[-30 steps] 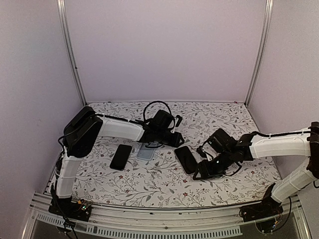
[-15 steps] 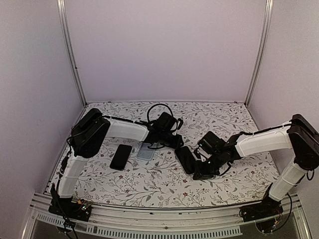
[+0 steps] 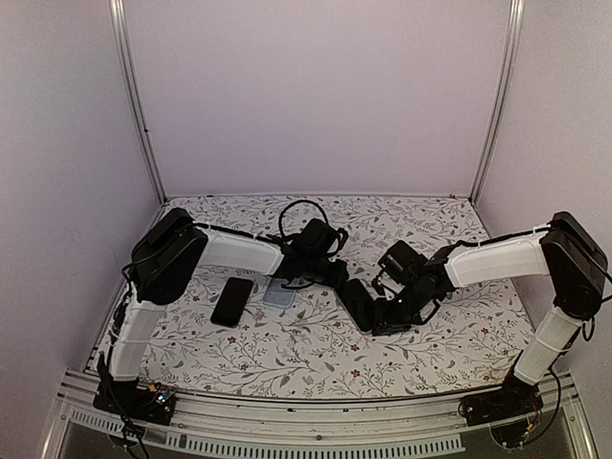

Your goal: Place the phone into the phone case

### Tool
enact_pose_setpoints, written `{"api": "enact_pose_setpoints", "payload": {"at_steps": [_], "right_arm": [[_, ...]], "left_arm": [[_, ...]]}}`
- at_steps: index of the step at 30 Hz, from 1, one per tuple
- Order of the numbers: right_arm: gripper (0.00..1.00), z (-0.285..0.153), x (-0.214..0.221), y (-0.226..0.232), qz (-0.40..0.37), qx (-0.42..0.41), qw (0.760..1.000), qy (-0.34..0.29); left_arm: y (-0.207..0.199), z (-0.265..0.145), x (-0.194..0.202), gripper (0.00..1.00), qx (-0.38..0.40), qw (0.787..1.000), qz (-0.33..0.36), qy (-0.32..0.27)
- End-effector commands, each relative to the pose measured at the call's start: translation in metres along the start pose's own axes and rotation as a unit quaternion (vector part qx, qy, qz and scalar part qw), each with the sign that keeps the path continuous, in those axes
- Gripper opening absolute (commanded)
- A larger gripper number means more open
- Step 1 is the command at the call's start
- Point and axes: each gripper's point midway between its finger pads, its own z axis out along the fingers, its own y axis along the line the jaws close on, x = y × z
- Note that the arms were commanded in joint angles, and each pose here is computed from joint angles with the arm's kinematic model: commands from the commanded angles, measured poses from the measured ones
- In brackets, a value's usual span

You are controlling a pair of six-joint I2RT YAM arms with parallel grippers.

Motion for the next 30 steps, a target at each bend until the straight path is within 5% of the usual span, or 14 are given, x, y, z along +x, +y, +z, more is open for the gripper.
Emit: {"api": "enact_pose_setpoints", "payload": {"at_steps": [1, 8, 11, 16, 21, 30], "right_arm": [[0.20, -0.009, -0.053, -0.053, 0.028, 0.078, 0.992, -0.097], [0.44, -0.024, -0.033, -0.087, 0.033, 0.134, 0.988, -0.076], [0.47, -0.034, -0.036, -0.107, 0.045, 0.155, 0.984, -0.076], [0.52, -0.073, -0.070, -0.101, 0.043, 0.154, 0.979, -0.128], [0.73, -0.094, -0.122, -0.060, 0.007, 0.109, 0.981, -0.159], [0.73, -0.026, -0.198, -0.007, -0.072, 0.046, 0.991, -0.106]], "left_arm": [[-0.024, -0.013, 0.110, 0.22, 0.026, 0.988, 0.007, 0.152], [-0.026, -0.054, 0.084, 0.23, 0.025, 0.997, 0.003, 0.076], [-0.037, -0.060, 0.084, 0.25, 0.059, 0.996, 0.012, 0.063], [-0.040, -0.061, 0.069, 0.25, 0.060, 0.997, 0.030, 0.033], [-0.016, -0.088, 0.046, 0.27, 0.019, 0.999, 0.019, -0.018], [0.030, -0.155, 0.002, 0.56, -0.049, 0.993, -0.010, -0.104]]}}
